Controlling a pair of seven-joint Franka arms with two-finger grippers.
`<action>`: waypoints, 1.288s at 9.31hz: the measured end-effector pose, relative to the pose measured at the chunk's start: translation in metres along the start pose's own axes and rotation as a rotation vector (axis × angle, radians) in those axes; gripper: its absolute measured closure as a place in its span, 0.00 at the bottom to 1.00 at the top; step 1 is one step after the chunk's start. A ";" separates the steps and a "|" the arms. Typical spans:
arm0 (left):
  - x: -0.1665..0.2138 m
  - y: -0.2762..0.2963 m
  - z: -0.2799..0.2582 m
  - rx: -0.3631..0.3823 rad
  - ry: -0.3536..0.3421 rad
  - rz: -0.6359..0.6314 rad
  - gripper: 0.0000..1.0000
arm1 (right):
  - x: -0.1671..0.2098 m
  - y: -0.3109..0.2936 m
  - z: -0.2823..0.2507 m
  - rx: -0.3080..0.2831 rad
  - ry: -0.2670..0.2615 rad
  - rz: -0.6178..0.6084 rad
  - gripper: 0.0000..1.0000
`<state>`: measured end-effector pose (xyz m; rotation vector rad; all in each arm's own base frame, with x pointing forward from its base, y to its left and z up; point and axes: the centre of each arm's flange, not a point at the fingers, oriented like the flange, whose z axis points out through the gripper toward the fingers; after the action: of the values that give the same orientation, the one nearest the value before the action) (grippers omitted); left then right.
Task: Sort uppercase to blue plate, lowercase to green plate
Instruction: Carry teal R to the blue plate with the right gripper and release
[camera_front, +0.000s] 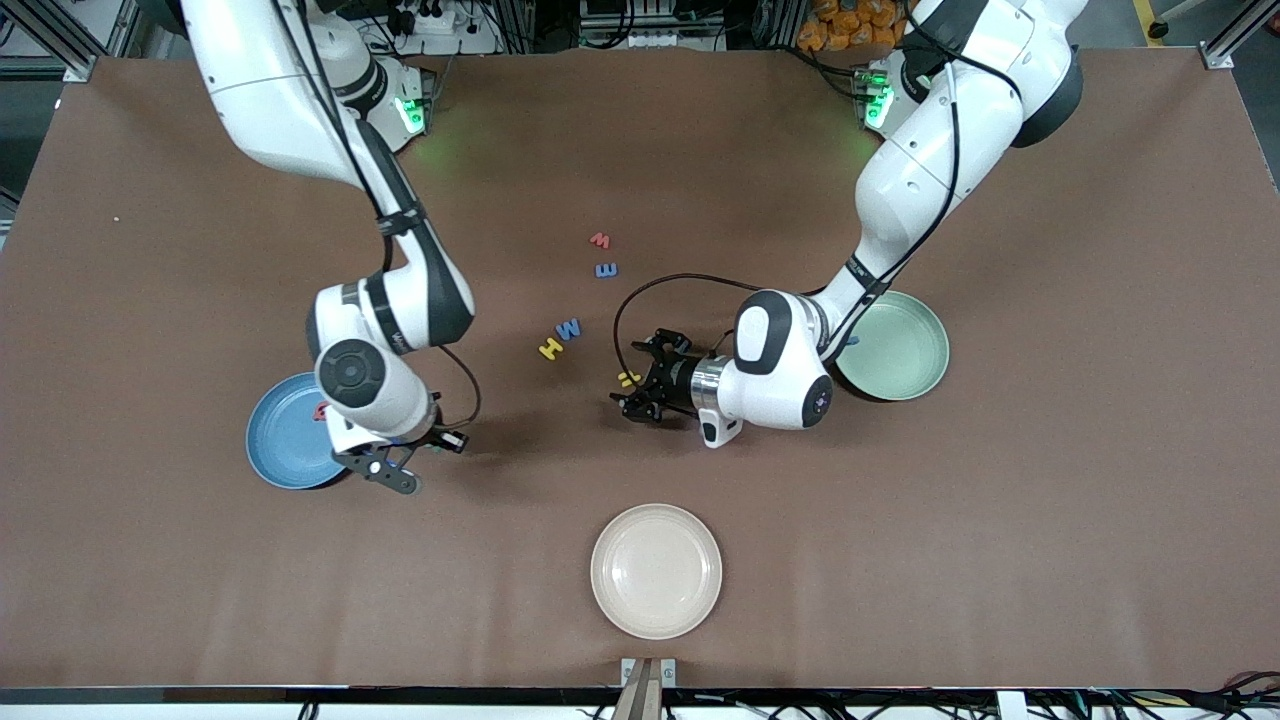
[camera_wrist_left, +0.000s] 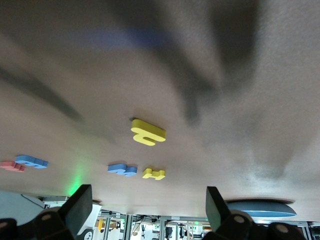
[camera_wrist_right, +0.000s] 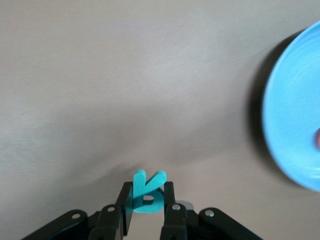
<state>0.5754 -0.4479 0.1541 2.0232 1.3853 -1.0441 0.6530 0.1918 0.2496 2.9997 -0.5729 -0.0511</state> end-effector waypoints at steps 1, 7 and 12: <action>-0.004 0.004 -0.005 -0.010 -0.003 0.010 0.00 | 0.010 0.018 -0.002 -0.010 -0.021 -0.045 0.72; 0.000 -0.005 0.009 0.035 -0.011 0.083 0.00 | 0.078 0.142 0.002 -0.002 -0.069 -0.260 0.72; 0.029 -0.017 0.040 0.082 0.046 0.077 0.00 | 0.091 0.178 0.008 0.005 -0.082 -0.328 0.59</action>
<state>0.5524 -0.4539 0.1077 2.1545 1.2953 -1.0432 0.6719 -0.0072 0.2566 3.0742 -0.0815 -0.1940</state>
